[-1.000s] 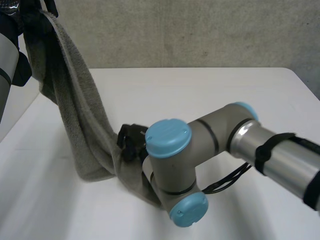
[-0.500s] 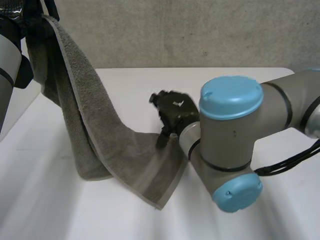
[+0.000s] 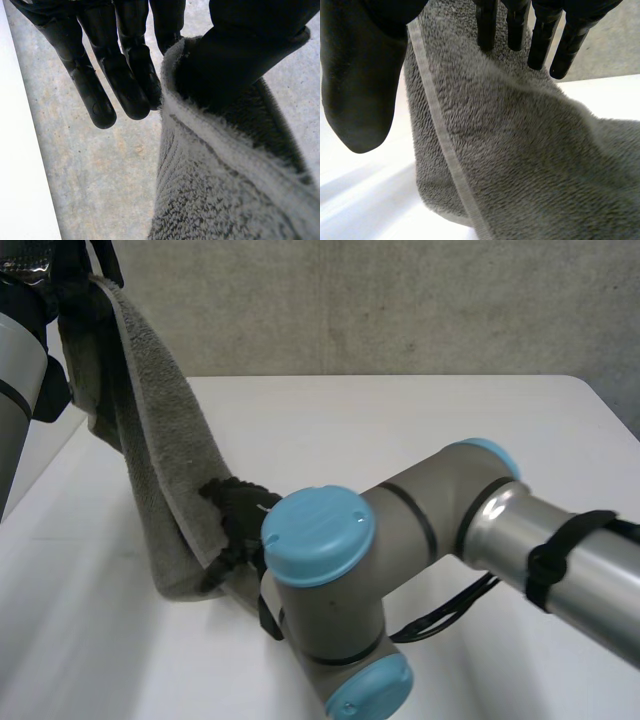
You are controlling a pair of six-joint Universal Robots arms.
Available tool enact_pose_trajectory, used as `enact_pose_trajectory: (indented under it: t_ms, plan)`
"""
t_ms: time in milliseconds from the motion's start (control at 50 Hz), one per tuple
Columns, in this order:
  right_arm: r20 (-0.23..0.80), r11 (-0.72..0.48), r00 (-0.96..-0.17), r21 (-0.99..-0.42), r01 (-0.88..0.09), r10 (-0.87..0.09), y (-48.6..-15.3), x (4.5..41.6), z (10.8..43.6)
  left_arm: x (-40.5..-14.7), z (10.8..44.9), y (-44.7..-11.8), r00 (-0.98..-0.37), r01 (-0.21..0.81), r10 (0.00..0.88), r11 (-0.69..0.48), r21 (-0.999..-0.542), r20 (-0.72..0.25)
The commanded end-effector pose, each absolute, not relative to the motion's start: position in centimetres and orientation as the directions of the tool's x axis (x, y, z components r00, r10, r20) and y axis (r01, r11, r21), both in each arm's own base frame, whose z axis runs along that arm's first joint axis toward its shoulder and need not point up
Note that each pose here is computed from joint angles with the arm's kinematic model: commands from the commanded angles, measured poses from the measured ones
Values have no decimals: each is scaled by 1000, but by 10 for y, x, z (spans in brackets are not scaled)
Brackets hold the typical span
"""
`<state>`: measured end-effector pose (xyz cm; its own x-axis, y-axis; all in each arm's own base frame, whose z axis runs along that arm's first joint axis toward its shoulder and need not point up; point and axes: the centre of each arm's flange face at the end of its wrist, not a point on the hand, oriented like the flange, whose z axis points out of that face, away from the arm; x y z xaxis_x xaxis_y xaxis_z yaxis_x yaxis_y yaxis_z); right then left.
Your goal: Fold the towel.
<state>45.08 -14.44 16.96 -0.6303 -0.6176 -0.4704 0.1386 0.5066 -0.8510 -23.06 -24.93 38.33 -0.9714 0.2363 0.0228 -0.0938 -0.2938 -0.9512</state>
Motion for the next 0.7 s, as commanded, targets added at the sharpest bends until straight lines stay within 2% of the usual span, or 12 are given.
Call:
enact_pose_trajectory:
  t_ms: [20, 140, 320, 420, 460, 480, 520, 600, 640, 660, 700]
  plan:
    - [-474, 508, -619, -850, 137, -626, -147, 469, 152, -234, 384, -244, -968, -98, 250, -290, -952, 24]
    - [-482, 504, -611, -850, 153, -627, -154, 480, 142, -239, 384, -237, -962, -107, 271, -287, -952, 26]
    - [-479, 492, -606, -856, 160, -635, -159, 488, 135, -238, 382, -237, -953, -164, 290, -251, -954, 88]
    - [-453, 487, -648, -862, 142, -612, -160, 482, 140, -235, 382, -241, -956, -163, 280, -254, -953, 89]
    - [-387, 456, -712, -884, 105, -587, -172, 468, 149, -235, 383, -242, -957, -163, 278, -256, -953, 89]
    - [-386, 455, -712, -884, 105, -587, -172, 468, 149, -233, 384, -244, -959, -162, 269, -260, -952, 90]
    - [-295, 401, -775, -914, 59, -559, -194, 444, 164, -230, 384, -247, -962, -159, 257, -262, -952, 90]
    - [-238, 337, -800, -940, 47, -550, -208, 422, 186, -226, 384, -251, -967, -150, 238, -266, -952, 86]
    - [-178, 248, -813, -968, 44, -554, -219, 403, 211, -222, 383, -255, -970, -142, 228, -266, -954, 81]
    - [-178, 247, -813, -968, 44, -554, -219, 403, 211, -222, 383, -255, -970, -142, 228, -266, -954, 81]
    - [-51, 127, -824, -992, -26, -564, -228, 379, 240, -216, 382, -260, -975, -132, 206, -265, -955, 78]
